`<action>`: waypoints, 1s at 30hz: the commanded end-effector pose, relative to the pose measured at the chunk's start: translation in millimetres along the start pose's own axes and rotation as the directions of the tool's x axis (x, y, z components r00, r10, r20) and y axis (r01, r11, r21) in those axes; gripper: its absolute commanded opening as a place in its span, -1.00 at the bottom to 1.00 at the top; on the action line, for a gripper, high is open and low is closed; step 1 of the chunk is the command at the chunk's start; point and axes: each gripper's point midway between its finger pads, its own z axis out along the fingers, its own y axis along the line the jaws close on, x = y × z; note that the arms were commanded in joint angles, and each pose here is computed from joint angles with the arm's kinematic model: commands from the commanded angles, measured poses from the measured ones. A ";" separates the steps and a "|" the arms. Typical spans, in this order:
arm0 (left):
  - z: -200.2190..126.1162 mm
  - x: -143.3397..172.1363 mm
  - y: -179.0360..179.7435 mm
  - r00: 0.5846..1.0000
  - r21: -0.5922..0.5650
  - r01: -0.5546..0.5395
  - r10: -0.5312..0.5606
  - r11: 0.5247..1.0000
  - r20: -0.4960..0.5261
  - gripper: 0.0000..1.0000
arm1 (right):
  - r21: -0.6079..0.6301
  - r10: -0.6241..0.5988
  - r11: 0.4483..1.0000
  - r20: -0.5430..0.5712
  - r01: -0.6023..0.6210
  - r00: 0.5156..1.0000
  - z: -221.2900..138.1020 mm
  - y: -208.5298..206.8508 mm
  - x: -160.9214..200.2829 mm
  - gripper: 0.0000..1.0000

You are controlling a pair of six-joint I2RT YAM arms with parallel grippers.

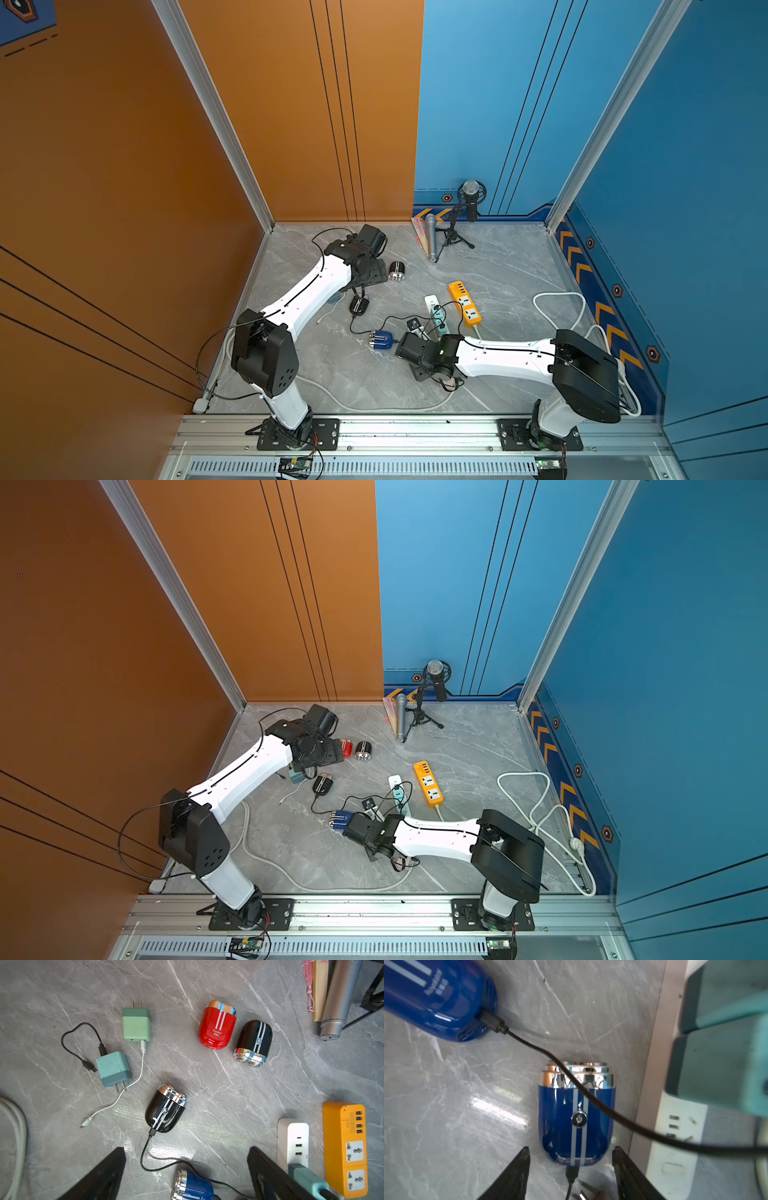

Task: Unplug the electric shaver
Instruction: Pick up the electric shaver from the center of the board.

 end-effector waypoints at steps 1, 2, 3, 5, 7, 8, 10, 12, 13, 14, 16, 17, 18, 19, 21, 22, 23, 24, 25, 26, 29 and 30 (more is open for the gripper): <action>-6.6 0.0 5.3 1.000 0.025 -0.003 0.003 1.000 0.001 0.89 | 0.021 0.061 0.998 -0.022 -0.060 0.998 9.7 1.3 -2.5 0.32; -6.7 0.2 6.3 1.000 0.027 -0.001 0.001 1.000 0.000 0.89 | 0.034 0.070 0.997 -0.021 -0.070 0.997 13.0 -0.2 -3.7 0.33; -7.3 -0.5 6.5 1.000 0.030 -0.001 0.000 1.000 0.003 0.89 | 0.046 0.076 0.996 -0.022 -0.075 0.997 16.3 -1.2 -4.9 0.32; -7.8 -0.4 7.5 1.000 0.035 0.001 -0.001 0.999 0.001 0.89 | 0.068 0.082 0.994 -0.025 -0.080 0.996 22.5 -3.2 -6.1 0.32; -8.5 -1.3 6.6 1.000 0.045 0.002 -0.002 0.999 0.002 0.89 | 0.086 0.089 0.992 -0.012 -0.088 0.996 24.9 -5.1 -10.8 0.32; -9.1 -1.4 6.3 1.000 0.049 -0.002 0.001 0.999 0.003 0.89 | 0.095 0.094 0.991 -0.008 -0.092 0.996 26.1 -5.9 -12.5 0.32; -9.7 -0.7 6.0 1.000 0.053 -0.005 0.005 0.999 0.001 0.89 | 0.106 0.103 0.989 -0.005 -0.102 0.995 28.9 -7.3 -15.5 0.32; -9.9 -0.3 5.8 1.000 0.058 -0.008 0.008 0.998 0.003 0.89 | 0.112 0.103 0.989 -0.010 -0.101 0.995 32.7 -6.4 -16.2 0.31; -9.9 0.0 6.3 1.000 0.059 -0.008 0.008 0.998 0.001 0.89 | 0.115 0.102 0.988 -0.012 -0.100 0.995 33.7 -6.5 -16.3 0.30; -9.6 0.9 5.9 1.000 0.062 -0.011 0.011 0.998 -0.002 0.89 | 0.117 0.101 0.988 -0.017 -0.098 0.995 35.4 -5.9 -15.2 0.30; -10.0 1.7 5.7 1.000 0.067 -0.014 0.014 0.998 -0.003 0.89 | 0.119 0.098 0.988 -0.027 -0.094 0.995 37.7 -5.6 -12.3 0.27; -10.8 1.8 5.7 1.000 0.070 -0.016 0.016 0.997 -0.001 0.87 | 0.119 0.094 0.989 -0.027 -0.090 0.995 38.2 -5.3 -11.7 0.24; -10.7 3.0 6.5 1.000 0.069 -0.018 0.018 0.997 -0.003 0.87 | 0.118 0.086 0.990 -0.029 -0.082 0.996 37.8 -4.7 -11.4 0.21; -11.6 3.0 7.0 1.000 0.070 -0.017 0.017 0.997 -0.001 0.86 | 0.117 0.075 0.991 -0.029 -0.072 0.997 37.5 -3.8 -11.0 0.19; -13.1 6.2 9.1 1.000 0.069 -0.015 0.015 0.997 -0.001 0.85 | 0.111 0.038 0.993 -0.017 -0.036 0.999 33.2 0.2 -12.1 0.14; -13.2 8.3 10.9 1.000 0.066 -0.012 0.012 0.998 0.000 0.85 | 0.107 0.026 0.994 -0.011 -0.025 1.000 30.6 1.8 -13.0 0.11; -14.5 10.7 13.0 1.000 0.063 -0.007 0.007 0.998 0.004 0.84 | 0.104 0.008 0.995 -0.004 -0.008 1.000 27.9 3.6 -13.1 0.08; -15.1 13.8 14.7 1.000 0.063 0.000 0.000 0.998 0.005 0.84 | 0.099 -0.006 0.995 0.002 0.006 1.000 25.4 5.1 -13.7 0.06; -16.3 16.5 16.7 1.000 0.065 0.009 -0.009 0.998 0.009 0.83 | 0.095 -0.017 0.995 0.006 0.017 1.000 23.0 5.9 -13.7 0.03; -17.1 20.7 18.8 1.000 0.065 0.016 -0.016 0.998 0.010 0.83 | 0.088 -0.027 0.996 0.015 0.026 1.000 19.0 7.4 -15.0 -0.01; -21.6 34.7 24.9 0.999 0.071 0.031 -0.033 0.997 0.019 0.82 | 0.064 -0.043 0.997 0.047 0.040 0.998 5.5 10.2 -18.7 -0.06; -23.9 40.4 26.8 0.999 0.077 0.036 -0.039 0.996 0.028 0.81 | 0.054 -0.043 0.998 0.058 0.040 0.997 -0.1 9.8 -20.1 -0.06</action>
